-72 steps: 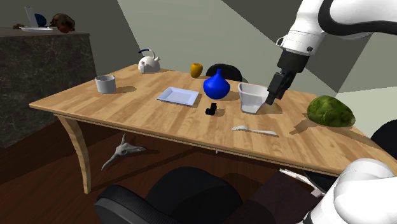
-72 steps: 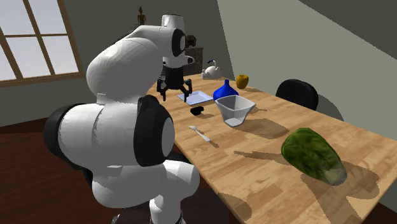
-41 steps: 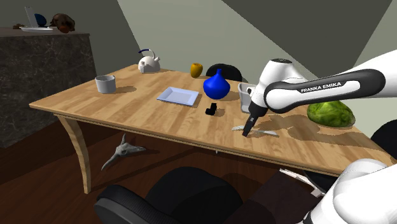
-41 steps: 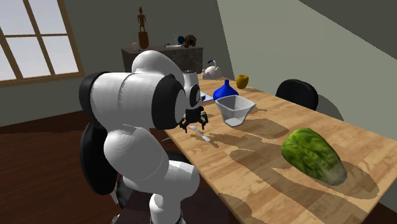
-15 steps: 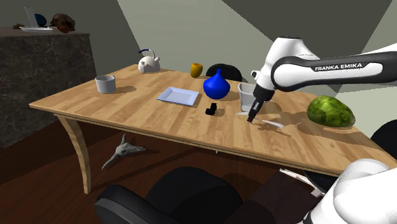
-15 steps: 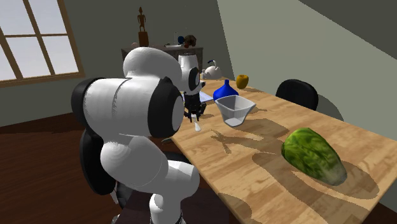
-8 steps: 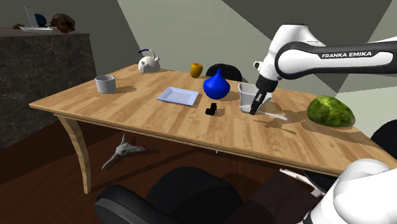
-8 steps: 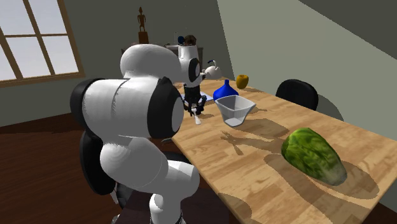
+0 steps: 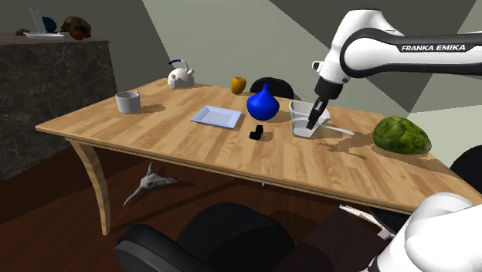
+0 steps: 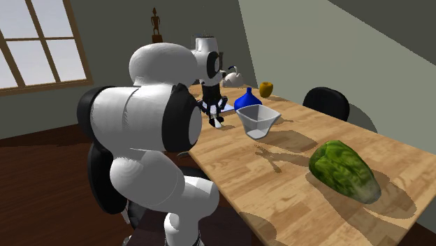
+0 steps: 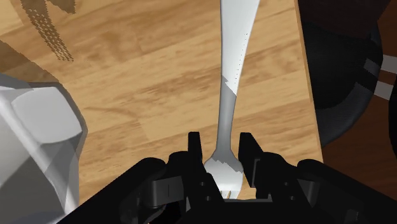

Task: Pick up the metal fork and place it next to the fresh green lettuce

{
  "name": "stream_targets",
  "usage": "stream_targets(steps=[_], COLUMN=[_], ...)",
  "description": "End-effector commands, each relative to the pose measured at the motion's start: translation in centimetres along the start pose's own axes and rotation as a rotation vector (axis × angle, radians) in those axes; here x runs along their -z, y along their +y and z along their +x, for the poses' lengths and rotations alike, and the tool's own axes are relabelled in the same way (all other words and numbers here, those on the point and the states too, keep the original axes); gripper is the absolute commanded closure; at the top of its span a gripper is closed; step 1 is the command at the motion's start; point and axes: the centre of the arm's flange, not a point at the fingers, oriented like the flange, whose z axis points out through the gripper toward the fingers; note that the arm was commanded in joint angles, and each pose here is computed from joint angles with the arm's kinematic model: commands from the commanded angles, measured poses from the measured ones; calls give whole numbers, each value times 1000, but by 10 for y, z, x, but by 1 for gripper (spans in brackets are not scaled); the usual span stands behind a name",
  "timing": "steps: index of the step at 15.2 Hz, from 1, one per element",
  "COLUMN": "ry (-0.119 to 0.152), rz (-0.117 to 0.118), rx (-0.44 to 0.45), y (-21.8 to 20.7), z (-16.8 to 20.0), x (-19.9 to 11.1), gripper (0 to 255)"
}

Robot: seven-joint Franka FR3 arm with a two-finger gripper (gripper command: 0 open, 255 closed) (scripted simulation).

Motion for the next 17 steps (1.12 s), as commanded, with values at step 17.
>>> stream_targets(steps=[17], ry=[0], rz=[0], rx=[0], y=[16], z=[1], x=[85], gripper=[255])
